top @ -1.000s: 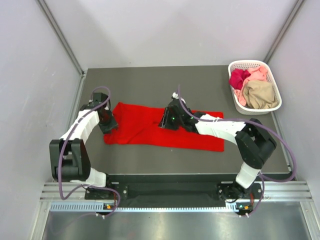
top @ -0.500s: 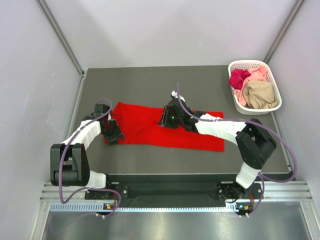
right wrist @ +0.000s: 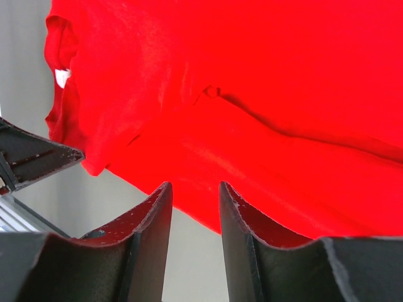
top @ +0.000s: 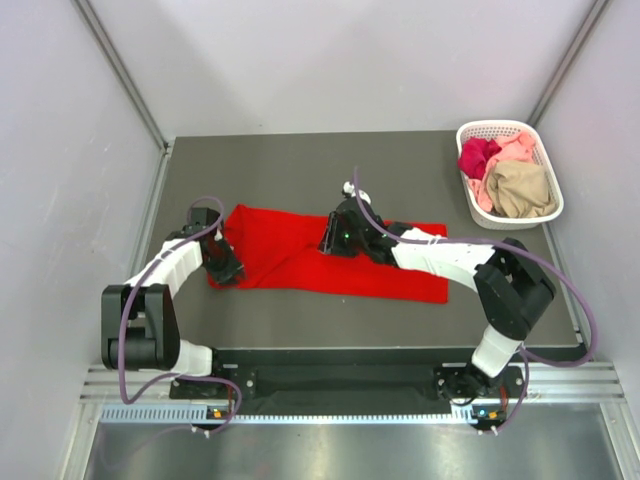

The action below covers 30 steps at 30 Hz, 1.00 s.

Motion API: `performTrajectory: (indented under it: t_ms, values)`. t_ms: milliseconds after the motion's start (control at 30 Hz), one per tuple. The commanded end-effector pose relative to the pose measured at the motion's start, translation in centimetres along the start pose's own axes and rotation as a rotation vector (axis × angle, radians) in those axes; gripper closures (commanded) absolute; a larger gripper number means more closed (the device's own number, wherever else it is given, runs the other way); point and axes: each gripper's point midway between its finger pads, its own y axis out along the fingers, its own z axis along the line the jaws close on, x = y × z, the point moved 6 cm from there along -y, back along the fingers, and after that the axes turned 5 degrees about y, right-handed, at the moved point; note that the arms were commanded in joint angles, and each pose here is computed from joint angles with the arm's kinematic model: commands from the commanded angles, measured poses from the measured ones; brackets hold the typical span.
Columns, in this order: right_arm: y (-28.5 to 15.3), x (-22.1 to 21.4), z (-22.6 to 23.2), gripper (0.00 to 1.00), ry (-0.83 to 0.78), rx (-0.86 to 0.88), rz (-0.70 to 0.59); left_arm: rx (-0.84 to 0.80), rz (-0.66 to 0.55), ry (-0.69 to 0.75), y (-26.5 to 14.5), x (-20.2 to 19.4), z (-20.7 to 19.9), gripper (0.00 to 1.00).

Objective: Fold and stack the t-shirts
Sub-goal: Fold the tshirt

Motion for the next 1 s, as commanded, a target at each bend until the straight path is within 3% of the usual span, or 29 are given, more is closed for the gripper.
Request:
performTrajectory:
  t_ms: [0, 133, 167, 500, 567, 600, 700, 800, 967]
  values:
    - [-1.3, 0.8, 2.2, 0.63, -0.026, 0.048, -0.048, -0.024, -0.040, -0.008, 0.1, 1.1, -0.6, 0.72]
    - [-1.1, 0.6, 2.4, 0.63, -0.037, 0.049, -0.045, -0.043, -0.050, -0.009, -0.2, 1.8, -1.2, 0.98]
    - [-1.1, 0.5, 2.5, 0.63, -0.040, 0.051, -0.042, -0.044, -0.051, -0.008, -0.3, 2.0, -1.3, 1.00]
    - [0.0, -0.7, 4.1, 0.59, -0.120, 0.152, -0.030, 0.007, -0.077, -0.003, -1.6, 3.5, -1.6, 1.00]
    - [0.4, -1.1, 4.2, 0.59, -0.115, 0.160, -0.013, 0.078, -0.092, 0.010, -1.7, 3.3, -0.6, 0.92]
    - [1.1, -1.1, 4.6, 0.59, -0.102, 0.185, -0.015, 0.080, -0.096, 0.014, -1.9, 3.2, -0.4, 0.73]
    - [2.5, -1.5, 5.1, 0.60, -0.075, 0.180, 0.000, 0.110, -0.117, 0.027, -2.2, 2.7, 0.3, 0.58]
    - [3.8, -2.1, 5.9, 0.59, -0.057, 0.188, 0.037, 0.090, -0.110, 0.043, -2.1, 2.0, 0.5, 0.52]
    - [4.0, -2.4, 6.5, 0.59, -0.061, 0.195, 0.036, 0.029, -0.077, 0.057, -1.7, 1.6, 0.0, 0.50]
